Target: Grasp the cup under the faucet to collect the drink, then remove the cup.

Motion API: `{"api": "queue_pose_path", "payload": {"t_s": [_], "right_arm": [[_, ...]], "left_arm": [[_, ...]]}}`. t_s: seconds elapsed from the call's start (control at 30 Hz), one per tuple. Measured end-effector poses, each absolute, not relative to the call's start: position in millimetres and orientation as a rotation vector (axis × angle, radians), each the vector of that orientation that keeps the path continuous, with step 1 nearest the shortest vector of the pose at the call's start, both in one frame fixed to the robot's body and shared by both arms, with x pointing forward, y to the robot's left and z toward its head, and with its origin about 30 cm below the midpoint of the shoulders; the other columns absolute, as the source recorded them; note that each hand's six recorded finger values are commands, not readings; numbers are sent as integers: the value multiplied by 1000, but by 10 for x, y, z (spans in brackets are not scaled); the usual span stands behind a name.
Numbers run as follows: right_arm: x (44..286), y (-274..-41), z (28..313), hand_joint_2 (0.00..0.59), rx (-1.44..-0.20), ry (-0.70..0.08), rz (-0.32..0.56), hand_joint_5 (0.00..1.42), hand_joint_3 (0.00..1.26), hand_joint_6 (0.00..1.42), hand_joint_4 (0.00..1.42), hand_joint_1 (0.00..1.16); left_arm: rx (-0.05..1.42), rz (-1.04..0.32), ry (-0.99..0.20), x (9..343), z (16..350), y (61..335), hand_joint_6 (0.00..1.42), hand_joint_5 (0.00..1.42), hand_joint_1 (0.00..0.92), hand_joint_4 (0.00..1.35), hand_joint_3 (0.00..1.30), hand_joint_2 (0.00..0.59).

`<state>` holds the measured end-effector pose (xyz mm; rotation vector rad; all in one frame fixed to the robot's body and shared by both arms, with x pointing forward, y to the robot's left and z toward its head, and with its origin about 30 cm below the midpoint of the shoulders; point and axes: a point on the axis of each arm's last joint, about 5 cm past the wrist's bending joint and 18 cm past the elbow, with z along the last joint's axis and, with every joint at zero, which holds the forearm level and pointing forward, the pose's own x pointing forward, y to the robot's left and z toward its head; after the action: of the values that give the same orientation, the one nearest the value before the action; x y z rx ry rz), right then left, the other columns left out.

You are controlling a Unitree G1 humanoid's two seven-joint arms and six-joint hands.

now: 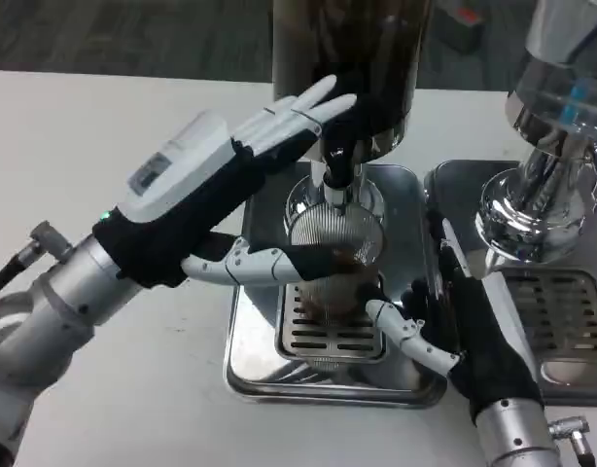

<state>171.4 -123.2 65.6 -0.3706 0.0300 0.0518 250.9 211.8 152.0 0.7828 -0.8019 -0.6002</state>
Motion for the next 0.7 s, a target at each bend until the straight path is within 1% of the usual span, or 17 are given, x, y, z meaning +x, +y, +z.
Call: {"api": "queue_pose_path", "payload": {"t_s": [0.07,0.17,0.27,0.47,0.6,0.67,0.7], "right_arm": [[1714,-1231,656,220,-369,30,52,0,0,0,0,629],[1715,-1230,657,220,-366,31,56,0,0,0,0,629],[1716,-1228,658,220,-365,31,59,0,0,0,0,629],[1715,-1224,657,225,-363,33,59,0,0,0,0,624],[1712,-1222,657,227,-362,34,60,0,0,0,0,621],[1710,-1223,657,228,-362,34,60,0,0,0,0,619],[1709,-1223,656,227,-362,34,60,0,0,0,0,620]], "left_arm": [[762,-580,-806,2505,1526,2138,100,195,0,3,116,140],[725,-544,-803,2470,1510,2184,111,239,0,53,154,142],[660,-466,-784,2381,1452,2292,133,280,0,98,183,143],[592,-368,-741,2257,1357,2435,136,270,0,111,188,144],[534,-312,-683,2154,1254,2511,119,230,0,77,170,135],[523,-288,-646,2092,1196,2553,57,146,0,10,114,134],[520,-279,-631,2072,1175,2567,15,95,0,2,72,134]]}}
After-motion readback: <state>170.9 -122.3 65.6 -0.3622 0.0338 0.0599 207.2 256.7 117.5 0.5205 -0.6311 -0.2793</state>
